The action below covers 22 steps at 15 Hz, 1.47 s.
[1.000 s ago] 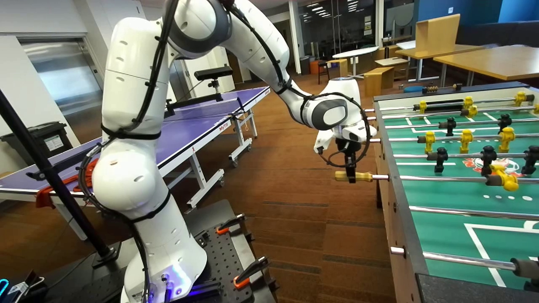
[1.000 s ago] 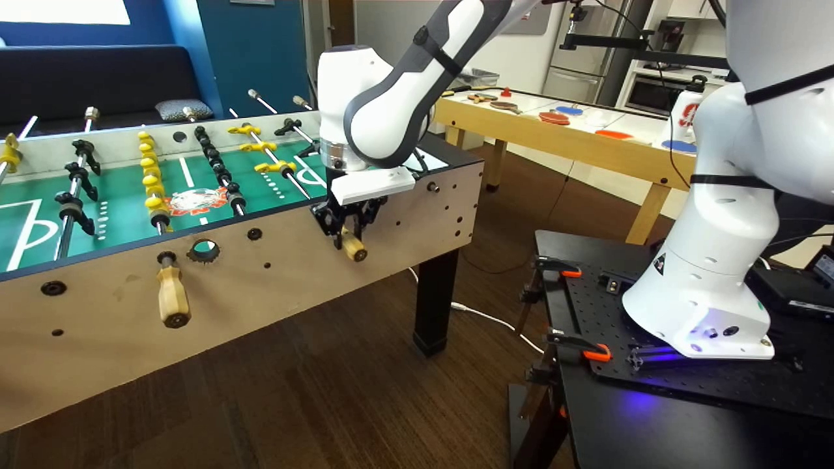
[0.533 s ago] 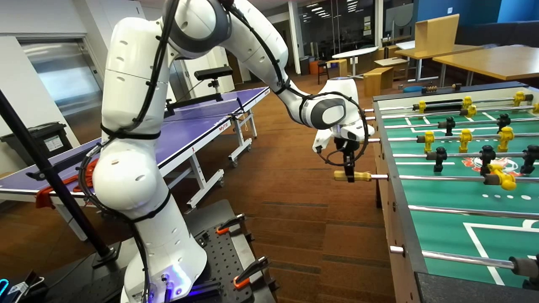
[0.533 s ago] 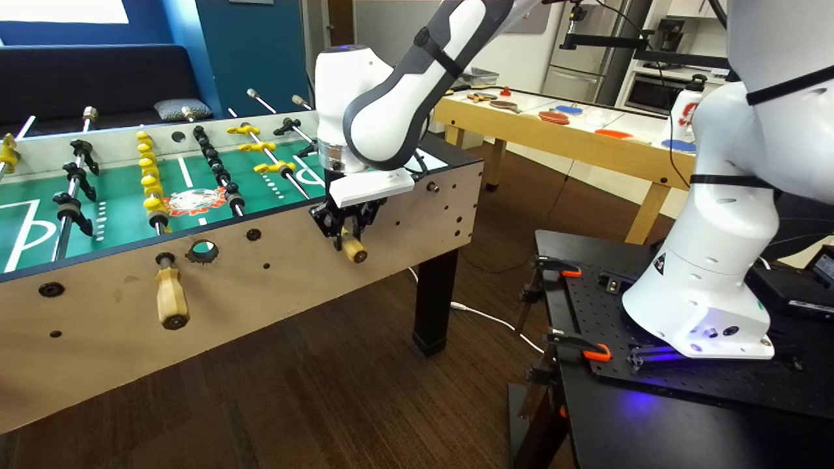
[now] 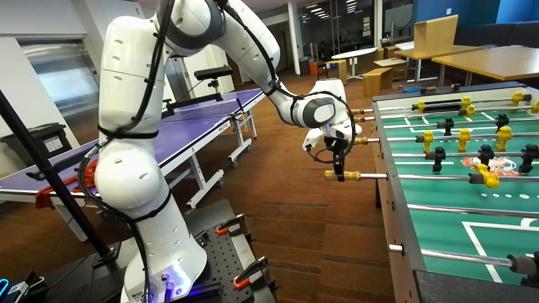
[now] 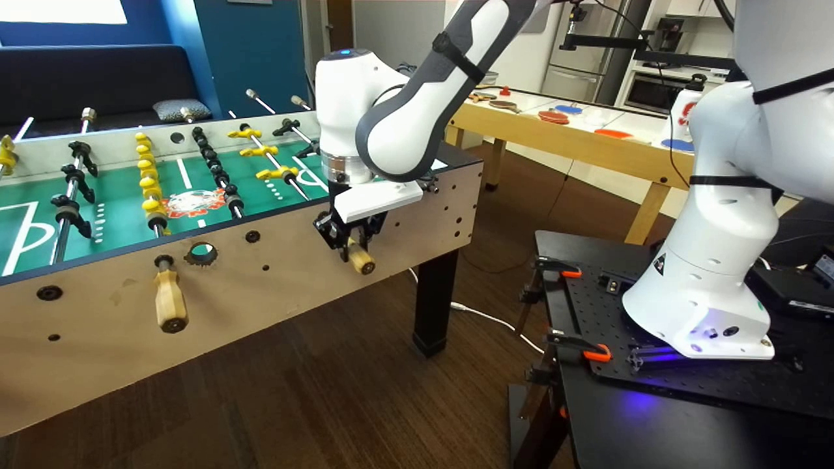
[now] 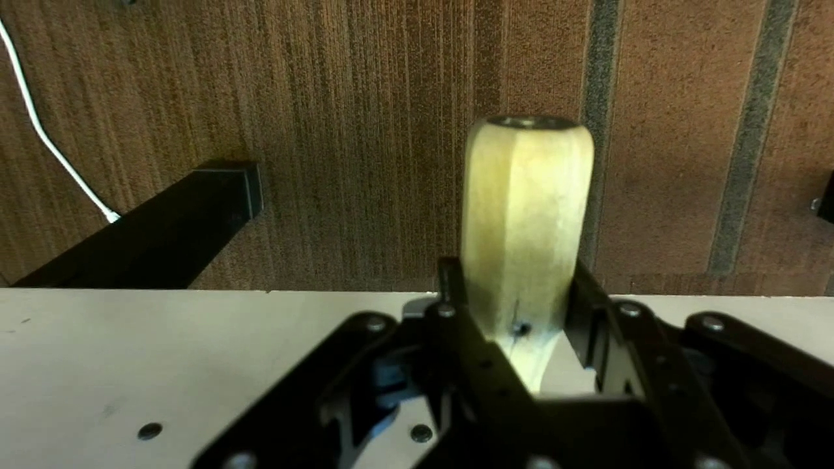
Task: Pull the third foosball stick from the right
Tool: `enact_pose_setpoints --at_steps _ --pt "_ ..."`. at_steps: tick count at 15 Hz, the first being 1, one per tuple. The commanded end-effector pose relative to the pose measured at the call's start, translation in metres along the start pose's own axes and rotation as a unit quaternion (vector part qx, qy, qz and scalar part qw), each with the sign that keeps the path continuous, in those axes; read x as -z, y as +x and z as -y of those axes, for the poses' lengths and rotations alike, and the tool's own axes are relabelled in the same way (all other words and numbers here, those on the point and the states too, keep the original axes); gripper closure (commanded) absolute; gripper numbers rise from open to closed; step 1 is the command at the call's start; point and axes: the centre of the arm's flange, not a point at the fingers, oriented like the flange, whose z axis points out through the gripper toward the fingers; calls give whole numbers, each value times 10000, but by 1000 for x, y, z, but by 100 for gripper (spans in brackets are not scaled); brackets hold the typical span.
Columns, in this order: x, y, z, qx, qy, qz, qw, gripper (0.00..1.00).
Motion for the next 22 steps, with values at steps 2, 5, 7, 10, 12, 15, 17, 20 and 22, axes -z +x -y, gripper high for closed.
enact_pose_setpoints --at_steps 2,5,7,10,12,15,17,20,22 --pt "-11 -73 45 376 76 113 9992 86" --pt "-11 -93 48 468 38 88 9989 86" --pt "-11 -105 50 536 19 108 9985 86" --pt "-9 -123 52 620 41 125 9980 86" --pt "-7 -135 53 679 85 140 9976 86" --pt "-5 -153 55 751 136 202 9969 86" --pt "-3 -165 56 789 143 231 9965 86" --pt "-2 -184 58 812 92 237 9964 86" --pt "-2 -196 61 812 89 234 9964 86"
